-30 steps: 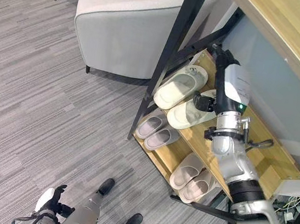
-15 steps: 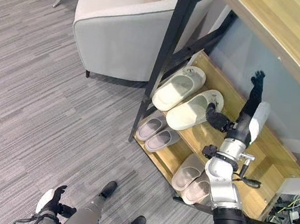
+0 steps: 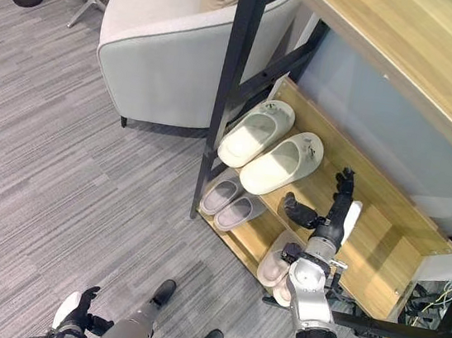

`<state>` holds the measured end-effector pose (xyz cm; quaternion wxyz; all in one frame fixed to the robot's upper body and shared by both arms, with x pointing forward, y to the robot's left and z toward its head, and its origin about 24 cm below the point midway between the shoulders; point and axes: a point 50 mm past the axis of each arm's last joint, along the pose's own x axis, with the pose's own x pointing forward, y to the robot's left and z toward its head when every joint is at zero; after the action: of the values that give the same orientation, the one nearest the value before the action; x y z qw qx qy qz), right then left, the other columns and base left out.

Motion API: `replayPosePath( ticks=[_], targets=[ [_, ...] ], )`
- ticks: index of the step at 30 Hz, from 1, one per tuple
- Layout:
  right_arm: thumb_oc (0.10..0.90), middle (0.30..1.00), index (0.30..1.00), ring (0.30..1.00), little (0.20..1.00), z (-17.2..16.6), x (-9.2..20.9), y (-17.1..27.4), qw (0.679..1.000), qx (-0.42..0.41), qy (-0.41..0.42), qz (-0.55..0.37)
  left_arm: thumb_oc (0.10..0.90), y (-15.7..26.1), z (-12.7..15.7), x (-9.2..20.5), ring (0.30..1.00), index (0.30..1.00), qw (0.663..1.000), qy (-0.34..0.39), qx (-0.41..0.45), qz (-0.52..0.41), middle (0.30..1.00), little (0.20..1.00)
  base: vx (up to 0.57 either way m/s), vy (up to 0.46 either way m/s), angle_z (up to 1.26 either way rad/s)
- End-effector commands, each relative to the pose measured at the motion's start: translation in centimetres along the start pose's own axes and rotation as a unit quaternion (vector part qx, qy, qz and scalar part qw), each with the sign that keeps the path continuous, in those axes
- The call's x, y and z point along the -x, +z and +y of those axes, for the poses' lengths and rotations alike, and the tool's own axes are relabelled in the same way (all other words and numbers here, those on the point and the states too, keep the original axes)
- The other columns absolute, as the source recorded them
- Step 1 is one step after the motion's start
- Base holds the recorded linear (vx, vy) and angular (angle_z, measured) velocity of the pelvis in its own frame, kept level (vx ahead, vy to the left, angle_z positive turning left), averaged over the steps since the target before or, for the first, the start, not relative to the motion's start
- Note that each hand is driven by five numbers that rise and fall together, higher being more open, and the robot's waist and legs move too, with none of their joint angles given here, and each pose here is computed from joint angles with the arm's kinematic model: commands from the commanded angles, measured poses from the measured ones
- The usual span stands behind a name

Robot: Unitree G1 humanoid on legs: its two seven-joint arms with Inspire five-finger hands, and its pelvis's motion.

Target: Arrange the slippers neatly on the shoe rack.

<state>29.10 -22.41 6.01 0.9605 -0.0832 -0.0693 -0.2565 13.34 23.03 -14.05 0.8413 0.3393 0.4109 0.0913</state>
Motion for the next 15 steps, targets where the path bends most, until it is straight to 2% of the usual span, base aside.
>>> replayPosePath(
  ticks=[1,8,15],
  targets=[
    [0.800,0.900,0.900,0.900,0.900,0.6,-1.4,3.3,0.995,-0.049,0.021,-0.082,0.800,-1.3,-0.7,0.7,0.900,0.900,0.999,0.002,0.023,0.027,0.900,0.900,0.00,0.000,0.00],
    [0.800,0.900,0.900,0.900,0.900,3.4,-1.4,3.8,0.992,-0.074,0.077,-0.072,0.800,-1.3,-0.8,0.7,0.900,0.900,0.999,0.002,0.029,0.030,0.900,0.900,0.00,0.000,0.00],
    [0.800,0.900,0.900,0.900,0.900,4.1,-1.7,4.0,0.991,-0.075,0.083,-0.067,0.800,-1.7,-1.0,1.0,0.900,0.900,0.999,-0.003,0.024,0.035,0.900,0.900,0.00,0.000,0.00]
  ],
)
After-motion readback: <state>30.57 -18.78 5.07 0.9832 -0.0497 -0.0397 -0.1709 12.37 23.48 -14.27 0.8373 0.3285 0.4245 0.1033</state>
